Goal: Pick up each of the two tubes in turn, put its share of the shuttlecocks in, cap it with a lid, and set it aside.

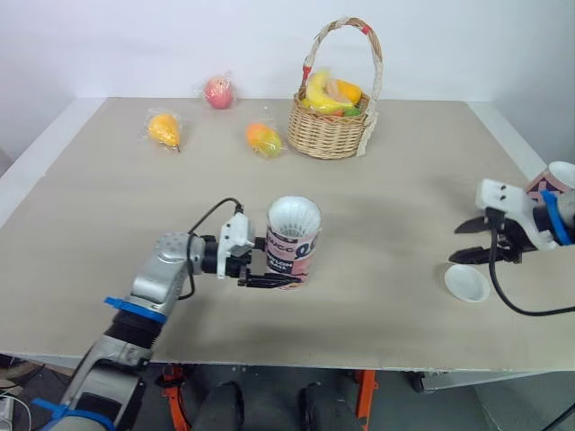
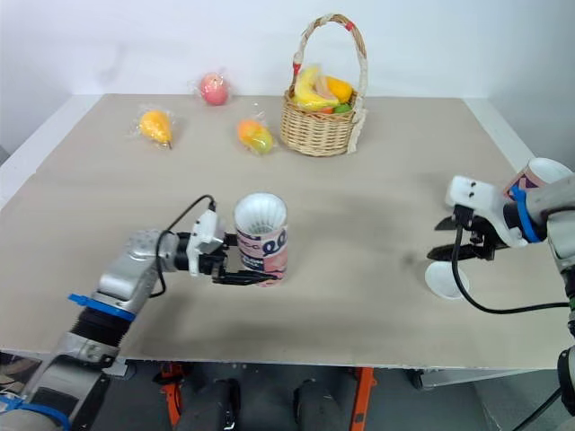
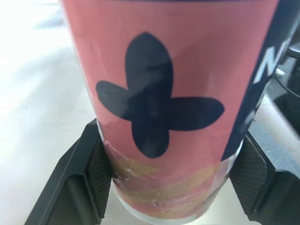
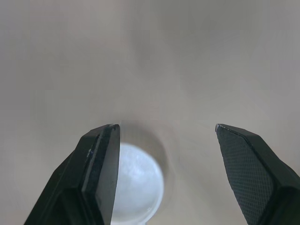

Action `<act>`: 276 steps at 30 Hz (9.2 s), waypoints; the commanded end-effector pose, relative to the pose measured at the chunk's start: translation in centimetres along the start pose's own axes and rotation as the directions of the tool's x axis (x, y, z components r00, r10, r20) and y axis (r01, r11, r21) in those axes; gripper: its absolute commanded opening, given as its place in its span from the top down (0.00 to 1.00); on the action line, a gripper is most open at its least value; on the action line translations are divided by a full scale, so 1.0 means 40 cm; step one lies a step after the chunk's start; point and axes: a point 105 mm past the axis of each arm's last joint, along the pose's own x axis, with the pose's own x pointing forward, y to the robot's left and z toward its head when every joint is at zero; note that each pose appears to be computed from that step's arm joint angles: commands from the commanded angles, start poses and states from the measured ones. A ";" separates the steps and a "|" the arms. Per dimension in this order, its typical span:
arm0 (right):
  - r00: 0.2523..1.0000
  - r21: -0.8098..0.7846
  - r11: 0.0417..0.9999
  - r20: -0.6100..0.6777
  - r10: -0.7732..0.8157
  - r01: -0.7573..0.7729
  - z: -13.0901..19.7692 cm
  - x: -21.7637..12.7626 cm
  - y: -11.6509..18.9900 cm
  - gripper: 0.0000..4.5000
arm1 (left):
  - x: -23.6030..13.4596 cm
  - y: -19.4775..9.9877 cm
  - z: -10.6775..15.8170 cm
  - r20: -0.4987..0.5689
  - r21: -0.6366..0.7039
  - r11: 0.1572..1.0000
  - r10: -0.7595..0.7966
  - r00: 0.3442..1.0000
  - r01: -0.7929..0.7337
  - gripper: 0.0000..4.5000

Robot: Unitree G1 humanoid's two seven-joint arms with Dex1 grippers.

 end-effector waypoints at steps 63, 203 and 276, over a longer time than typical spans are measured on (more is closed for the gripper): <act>0.925 -0.881 0.467 0.115 0.362 -0.073 0.689 -0.017 0.263 0.98 | 0.014 0.021 -0.062 -0.034 0.024 1.000 0.019 0.999 -0.018 0.29; 0.953 -0.920 0.369 -0.014 0.301 -0.130 0.686 0.070 0.248 0.15 | -0.035 0.042 -0.079 -0.061 0.024 0.995 0.100 0.993 -0.099 0.29; 0.789 -0.184 0.978 0.585 0.187 -0.095 0.414 0.058 0.265 0.00 | -0.035 0.087 0.002 0.104 0.070 0.974 0.209 0.972 -0.217 0.04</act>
